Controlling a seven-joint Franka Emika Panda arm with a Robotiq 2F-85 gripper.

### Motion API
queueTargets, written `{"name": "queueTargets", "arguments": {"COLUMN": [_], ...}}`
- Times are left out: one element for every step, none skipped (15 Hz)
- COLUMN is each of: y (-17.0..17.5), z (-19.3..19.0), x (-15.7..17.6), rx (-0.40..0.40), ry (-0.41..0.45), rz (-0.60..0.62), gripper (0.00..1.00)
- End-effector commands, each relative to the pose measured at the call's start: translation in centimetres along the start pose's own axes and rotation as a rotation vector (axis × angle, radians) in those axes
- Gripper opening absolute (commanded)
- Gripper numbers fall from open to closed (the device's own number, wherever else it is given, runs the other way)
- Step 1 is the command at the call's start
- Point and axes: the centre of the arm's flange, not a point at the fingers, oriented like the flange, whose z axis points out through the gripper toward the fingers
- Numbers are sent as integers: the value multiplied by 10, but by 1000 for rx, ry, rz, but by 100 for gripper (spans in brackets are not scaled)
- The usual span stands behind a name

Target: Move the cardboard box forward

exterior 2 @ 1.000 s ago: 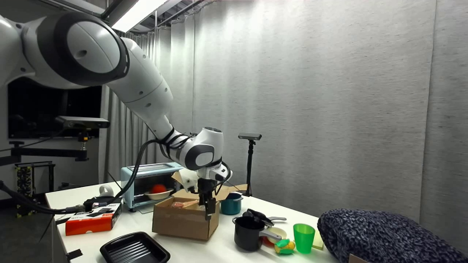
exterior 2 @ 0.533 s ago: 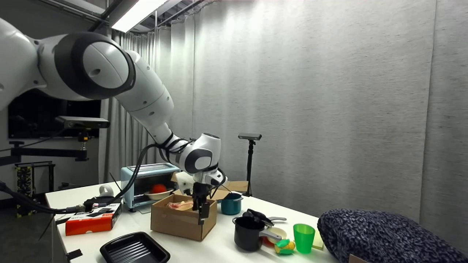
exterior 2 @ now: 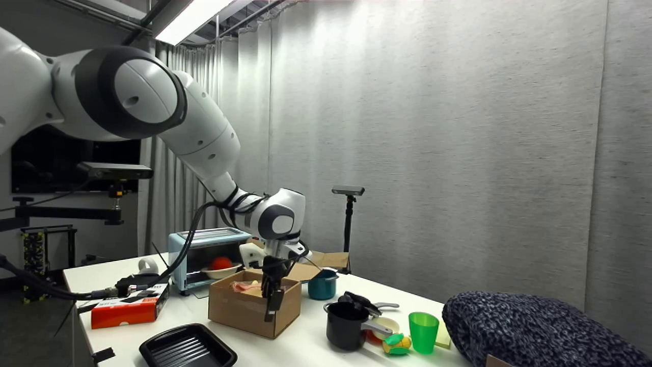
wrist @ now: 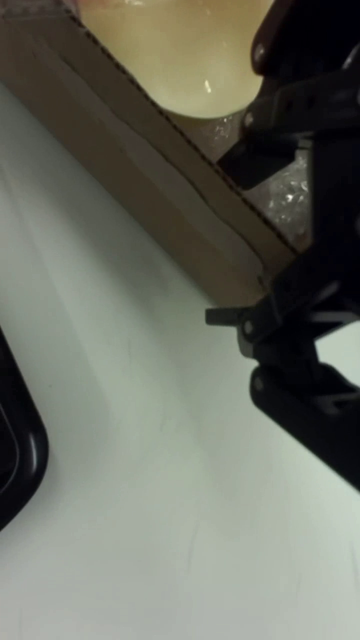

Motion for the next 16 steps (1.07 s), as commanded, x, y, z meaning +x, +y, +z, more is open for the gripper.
{"name": "queueTargets", "arguments": {"y": [4, 7, 10, 14, 17, 21, 25, 30, 34, 40, 45, 52, 61, 69, 76, 83], "z": [3, 5, 5, 5, 4, 1, -2, -7, -11, -15, -17, -22, -28, -33, -39, -46], "x": [-6, -7, -8, -8, -8, -7, -7, -7, -8, -8, -8, -8, -10, -11, -11, -13], "rx": [-71, -81, -90, -95, -96, -81, -81, -80, -76, -73, -75, -75, -70, -61, -46, -18], "ry": [2, 0, 2, 6, 7, -3, -15, -13, -7, -2, 1, 4, 8, 15, 21, 34], "rz": [41, 53, 65, 76, 82, 80, 72, 74, 79, 87, 97, 106, 112, 120, 126, 125], "gripper": [33, 26, 18, 12, 4, 2, 5, 1, 1, 3, 1, 2, 3, 3, 3, 3]}}
